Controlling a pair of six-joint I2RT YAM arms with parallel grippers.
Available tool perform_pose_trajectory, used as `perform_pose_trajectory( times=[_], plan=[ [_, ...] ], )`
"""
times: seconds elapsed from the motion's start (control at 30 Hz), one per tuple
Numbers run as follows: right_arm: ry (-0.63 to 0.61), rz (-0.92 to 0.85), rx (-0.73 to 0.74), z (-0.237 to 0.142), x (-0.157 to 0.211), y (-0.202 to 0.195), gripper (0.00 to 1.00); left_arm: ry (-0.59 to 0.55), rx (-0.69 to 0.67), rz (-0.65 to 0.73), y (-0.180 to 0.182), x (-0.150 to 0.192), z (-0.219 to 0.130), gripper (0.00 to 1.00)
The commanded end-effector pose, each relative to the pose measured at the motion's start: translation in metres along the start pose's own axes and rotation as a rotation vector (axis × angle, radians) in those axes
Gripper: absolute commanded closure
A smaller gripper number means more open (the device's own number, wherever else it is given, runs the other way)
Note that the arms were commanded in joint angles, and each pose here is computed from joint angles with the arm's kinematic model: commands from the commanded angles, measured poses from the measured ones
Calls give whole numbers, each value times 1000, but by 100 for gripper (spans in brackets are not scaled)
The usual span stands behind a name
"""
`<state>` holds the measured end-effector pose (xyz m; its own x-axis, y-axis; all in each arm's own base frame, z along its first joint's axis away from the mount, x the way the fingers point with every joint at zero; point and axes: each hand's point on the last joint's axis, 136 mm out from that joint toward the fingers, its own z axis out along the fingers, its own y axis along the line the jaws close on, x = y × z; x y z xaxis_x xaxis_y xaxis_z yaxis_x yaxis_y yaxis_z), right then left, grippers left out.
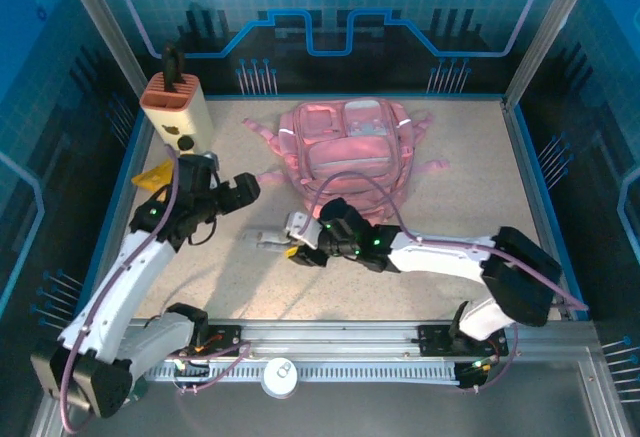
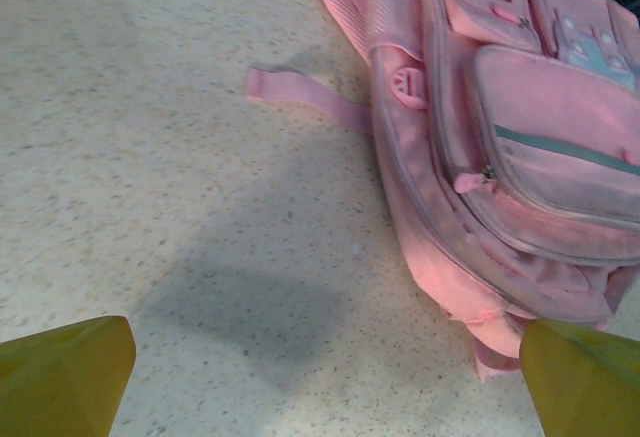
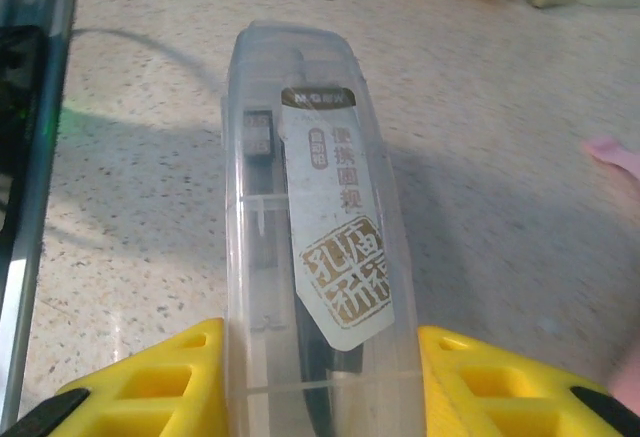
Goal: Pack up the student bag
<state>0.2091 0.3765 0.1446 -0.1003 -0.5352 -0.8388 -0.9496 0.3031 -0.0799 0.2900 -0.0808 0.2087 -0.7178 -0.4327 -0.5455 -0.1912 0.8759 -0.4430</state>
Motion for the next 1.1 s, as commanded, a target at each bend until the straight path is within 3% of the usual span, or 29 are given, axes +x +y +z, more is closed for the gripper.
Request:
perform_pose_trajectory(
  times=[0.0, 0.17, 0.4, 0.53, 0.73, 1.07],
  plan=[
    [93, 97, 114, -31, 19, -22, 62, 8, 128, 127, -45, -13, 13, 1],
    [138, 203, 299, -79, 29, -61, 66, 16, 164, 343, -90, -14, 47, 1],
    [177, 402, 507, -137, 70, -97, 65, 5, 229, 648, -139, -13, 81, 5],
    [172, 476, 615, -164, 83, -112, 65, 0, 248, 796, -153, -5, 106, 5],
    [165, 591, 661, -180, 102, -128, 65, 17, 299, 1028, -175, 20, 134, 6],
    [170, 629, 668, -185, 106, -139, 64, 126, 271, 1145, -178, 44, 184, 5]
  ],
)
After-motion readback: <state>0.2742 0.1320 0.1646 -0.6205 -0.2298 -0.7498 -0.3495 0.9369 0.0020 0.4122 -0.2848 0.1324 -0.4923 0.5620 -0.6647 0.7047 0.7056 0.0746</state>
